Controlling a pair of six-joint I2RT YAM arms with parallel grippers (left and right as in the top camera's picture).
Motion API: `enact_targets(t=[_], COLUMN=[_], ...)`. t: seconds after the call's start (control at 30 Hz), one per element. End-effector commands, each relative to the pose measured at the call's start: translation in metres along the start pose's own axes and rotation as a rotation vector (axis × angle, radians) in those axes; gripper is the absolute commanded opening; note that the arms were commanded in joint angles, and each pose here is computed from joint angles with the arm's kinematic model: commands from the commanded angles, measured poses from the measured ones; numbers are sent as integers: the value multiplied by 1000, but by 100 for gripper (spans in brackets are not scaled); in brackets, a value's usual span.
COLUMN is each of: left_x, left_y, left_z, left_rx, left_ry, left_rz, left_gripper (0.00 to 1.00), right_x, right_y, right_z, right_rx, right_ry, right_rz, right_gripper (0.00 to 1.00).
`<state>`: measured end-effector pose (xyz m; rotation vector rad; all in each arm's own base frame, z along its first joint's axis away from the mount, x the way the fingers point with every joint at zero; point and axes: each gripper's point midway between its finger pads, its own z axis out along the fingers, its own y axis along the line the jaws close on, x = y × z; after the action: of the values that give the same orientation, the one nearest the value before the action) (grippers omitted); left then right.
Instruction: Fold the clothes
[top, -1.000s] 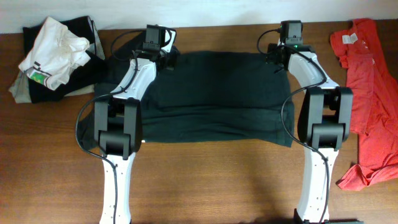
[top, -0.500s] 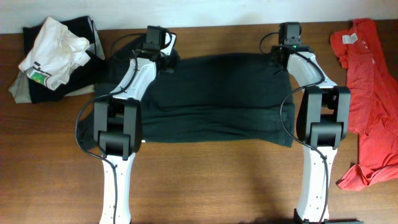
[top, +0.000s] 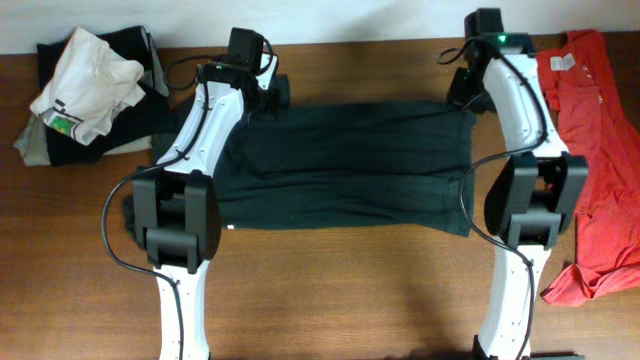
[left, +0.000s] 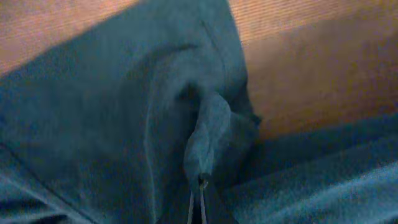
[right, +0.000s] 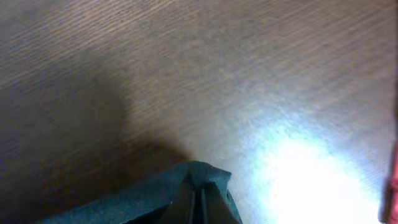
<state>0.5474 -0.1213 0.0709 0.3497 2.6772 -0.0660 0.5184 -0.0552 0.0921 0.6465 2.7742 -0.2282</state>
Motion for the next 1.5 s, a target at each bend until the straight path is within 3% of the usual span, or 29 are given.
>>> enact_targets(t=[0.0, 0.13, 0.33, 0.6, 0.97, 1.0, 1.03, 1.07, 1.1, 1.13, 1.17, 1.33, 1.47], left_x=[20, 58, 78, 109, 163, 168, 172, 178, 181, 182, 180, 145, 114], left_y=[16, 25, 34, 37, 28, 28, 27, 27, 27, 27, 27, 28, 9], left_z=[-11, -20, -62, -72, -78, -77, -76, -75, -74, -73, -71, -46, -29], left_rx=[-90, -134, -188, -193, -178, -178, -178, -179, -179, -179, -179, -166, -57], left_ry=[82, 238, 315, 451, 663, 679, 692, 710, 721, 722, 710, 532, 398], left_rz=[-88, -108, -151, -153, -168, -166, -165, -164, -163, -163, -163, -179, -202], left_gripper=[1, 1, 1, 2, 7, 7, 11, 25, 30, 51, 59, 61, 64], right_x=[-6, 20, 54, 86, 107, 110, 112, 115, 116, 116, 115, 95, 85], right_y=[-15, -25, -25, -31, -25, -22, -20, -16, -13, -10, -7, 15, 46], right_z=[-46, -47, -52, -53, -39, -40, -41, -43, -43, -43, -43, -32, -20], right_rx=[-2, 38, 17, 39, 62, 64, 66, 67, 65, 63, 59, -20, -162], right_ry=[-36, 70, 218, 349, 409, 413, 418, 420, 417, 411, 405, 310, 276], right_rz=[50, 27, 3, -44, -82, -92, -99, -113, -122, -128, -131, -113, -86], right_gripper=[4, 4, 4, 4, 6, 16, 38, 73, 87, 99, 99, 99, 99])
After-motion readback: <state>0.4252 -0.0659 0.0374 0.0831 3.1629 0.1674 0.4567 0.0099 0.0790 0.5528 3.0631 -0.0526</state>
